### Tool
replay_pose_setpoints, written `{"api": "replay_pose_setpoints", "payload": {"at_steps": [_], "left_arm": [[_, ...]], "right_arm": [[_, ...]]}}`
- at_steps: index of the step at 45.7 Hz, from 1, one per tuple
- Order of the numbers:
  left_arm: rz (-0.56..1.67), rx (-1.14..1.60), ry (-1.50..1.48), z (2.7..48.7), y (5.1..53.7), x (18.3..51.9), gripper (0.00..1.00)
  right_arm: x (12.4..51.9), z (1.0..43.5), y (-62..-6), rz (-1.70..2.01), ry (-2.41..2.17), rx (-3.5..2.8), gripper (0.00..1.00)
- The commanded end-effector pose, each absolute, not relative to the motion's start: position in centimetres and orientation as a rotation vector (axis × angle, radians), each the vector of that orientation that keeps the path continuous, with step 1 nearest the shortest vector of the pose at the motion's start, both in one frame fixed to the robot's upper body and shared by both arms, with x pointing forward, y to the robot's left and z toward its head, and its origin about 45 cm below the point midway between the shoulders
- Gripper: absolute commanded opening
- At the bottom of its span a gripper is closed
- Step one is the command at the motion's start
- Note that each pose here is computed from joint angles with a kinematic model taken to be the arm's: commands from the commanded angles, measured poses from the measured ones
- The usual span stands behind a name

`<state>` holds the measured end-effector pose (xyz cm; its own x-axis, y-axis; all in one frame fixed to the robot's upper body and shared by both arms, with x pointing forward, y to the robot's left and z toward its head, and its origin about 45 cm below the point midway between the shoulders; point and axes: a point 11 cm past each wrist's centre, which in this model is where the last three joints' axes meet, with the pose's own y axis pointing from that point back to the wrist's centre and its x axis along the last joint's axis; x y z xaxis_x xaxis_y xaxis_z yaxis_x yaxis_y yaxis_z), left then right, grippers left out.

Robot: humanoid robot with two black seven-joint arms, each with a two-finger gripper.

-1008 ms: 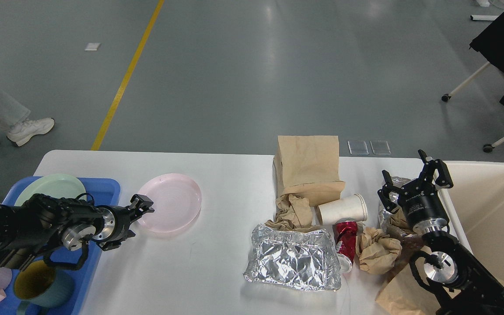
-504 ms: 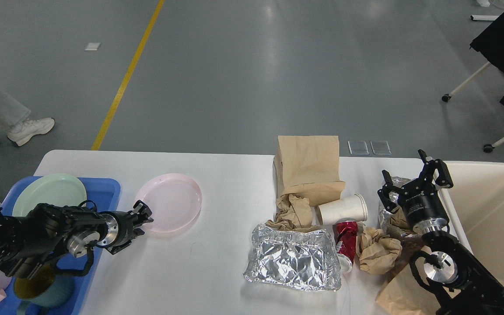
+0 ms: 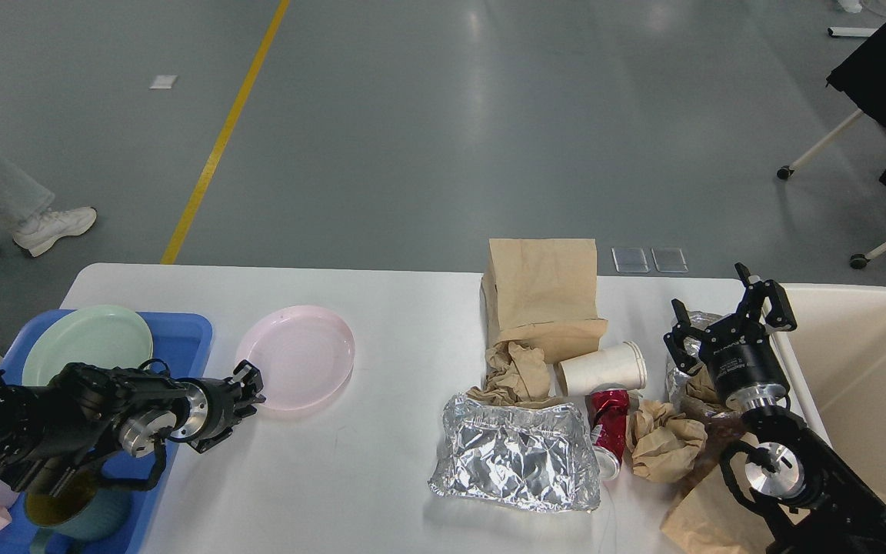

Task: Tidy desktop
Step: 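Grasp the pink plate edge with the left gripper, then lift the pink plate and place it onto the green plate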

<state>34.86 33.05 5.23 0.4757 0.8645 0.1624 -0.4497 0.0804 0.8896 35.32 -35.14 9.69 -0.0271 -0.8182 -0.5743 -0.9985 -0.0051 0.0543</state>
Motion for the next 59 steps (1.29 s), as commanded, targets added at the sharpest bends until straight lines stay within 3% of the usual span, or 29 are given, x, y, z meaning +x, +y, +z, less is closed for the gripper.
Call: {"api": "replay_pose_setpoints", "payload": {"at_steps": [1,10,44,59], "left_arm": [[1.040,1.100,0.469,5.3,33.2,34.9,0.15],[1.018,1.090,0.484,5.2,33.0,34.8,0.00],[0.945,1.108,0.544,6.3,32.5,35.0,0.00],[0.886,1.120,0.537,16.5,34.2,36.1,0.00]], "right_arm": [[35.4,9.7,-35.1,0.649,1.900,-1.879,1.00],[35.3,9.7,-35.2,0.651,1.901,-1.877,1.00],[35.3,9.7,-35.1,0.650,1.901,-1.878,1.00],[35.3,9.7,-35.1,0.650,1.901,-1.878,1.00]]}}
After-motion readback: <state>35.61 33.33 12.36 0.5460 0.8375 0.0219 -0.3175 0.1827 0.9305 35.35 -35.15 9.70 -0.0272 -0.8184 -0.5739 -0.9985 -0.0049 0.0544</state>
